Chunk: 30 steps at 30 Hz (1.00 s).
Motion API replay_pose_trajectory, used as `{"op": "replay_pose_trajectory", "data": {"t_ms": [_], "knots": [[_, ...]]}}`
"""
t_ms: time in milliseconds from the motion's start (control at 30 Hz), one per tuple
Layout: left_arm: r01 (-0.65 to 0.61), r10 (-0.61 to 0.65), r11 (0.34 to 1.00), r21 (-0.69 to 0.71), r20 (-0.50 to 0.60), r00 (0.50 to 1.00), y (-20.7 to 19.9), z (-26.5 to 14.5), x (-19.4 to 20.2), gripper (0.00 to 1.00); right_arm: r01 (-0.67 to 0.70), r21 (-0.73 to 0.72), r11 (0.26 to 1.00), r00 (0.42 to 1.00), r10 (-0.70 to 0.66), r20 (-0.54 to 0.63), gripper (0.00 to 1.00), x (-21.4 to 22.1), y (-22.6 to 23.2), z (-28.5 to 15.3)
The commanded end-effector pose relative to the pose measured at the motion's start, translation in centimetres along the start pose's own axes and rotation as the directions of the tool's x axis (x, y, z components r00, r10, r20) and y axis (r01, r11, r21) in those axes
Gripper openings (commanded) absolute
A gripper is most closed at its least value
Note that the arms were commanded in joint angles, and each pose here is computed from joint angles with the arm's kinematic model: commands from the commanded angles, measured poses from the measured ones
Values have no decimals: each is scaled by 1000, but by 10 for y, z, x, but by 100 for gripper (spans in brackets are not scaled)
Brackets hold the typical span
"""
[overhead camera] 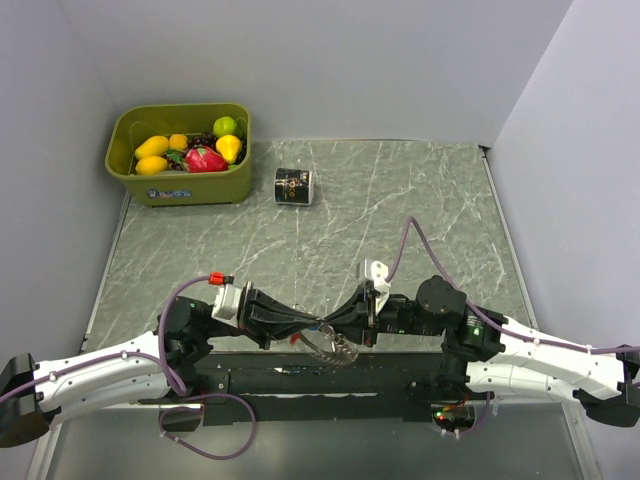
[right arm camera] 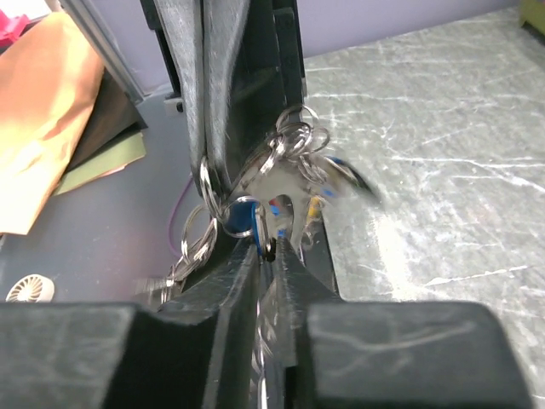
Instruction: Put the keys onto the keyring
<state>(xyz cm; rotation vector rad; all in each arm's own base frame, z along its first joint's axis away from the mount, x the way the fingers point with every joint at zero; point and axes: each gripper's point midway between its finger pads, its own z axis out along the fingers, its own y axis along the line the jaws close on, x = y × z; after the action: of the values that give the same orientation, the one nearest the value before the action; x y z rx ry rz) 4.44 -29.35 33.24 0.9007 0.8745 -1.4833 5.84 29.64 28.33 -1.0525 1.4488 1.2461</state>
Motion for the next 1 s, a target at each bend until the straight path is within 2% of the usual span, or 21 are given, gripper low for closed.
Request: {"op": "replay_pose_trajectory", "data": {"t_ms": [0,200,300,333,433,633,733,867,900,933,967], "knots": [[-56,48,997,57,137,989,-15,3,-39,1,2,-19,1000,999,-1,45,16,-6,2,3],[-64,59,997,37,117,991,-10,3,-35,1,-16,-30,999,1000,16,9,16,0,4,5],[-63,61,998,17,87,994,-6,3,-29,1,-20,3,1000,999,20,25,26,2,-1,1],[-59,58,998,6,81,995,-4,2,-28,1,-19,16,1000,999,18,43,38,0,-2,-4],[-54,57,997,-47,46,997,6,-1,-18,1,-31,88,996,998,25,64,55,1,-12,-16],[-51,38,979,-195,-71,997,37,-6,13,1,-71,247,966,992,43,118,78,9,-36,-46],[-53,19,959,-280,-124,992,58,-7,32,1,-92,286,954,988,51,145,85,10,-41,-58],[-79,19,931,-355,-171,985,84,3,49,1,-109,297,949,986,64,155,89,15,-42,-67],[-90,24,926,-366,-179,983,90,7,52,1,-117,298,947,985,71,159,91,16,-42,-68],[-95,18,921,-377,-203,979,100,16,60,1,-118,300,947,985,74,153,99,20,-43,-68],[-102,28,920,-378,-197,980,107,22,59,1,-122,302,945,985,79,152,100,22,-43,-68]]}}
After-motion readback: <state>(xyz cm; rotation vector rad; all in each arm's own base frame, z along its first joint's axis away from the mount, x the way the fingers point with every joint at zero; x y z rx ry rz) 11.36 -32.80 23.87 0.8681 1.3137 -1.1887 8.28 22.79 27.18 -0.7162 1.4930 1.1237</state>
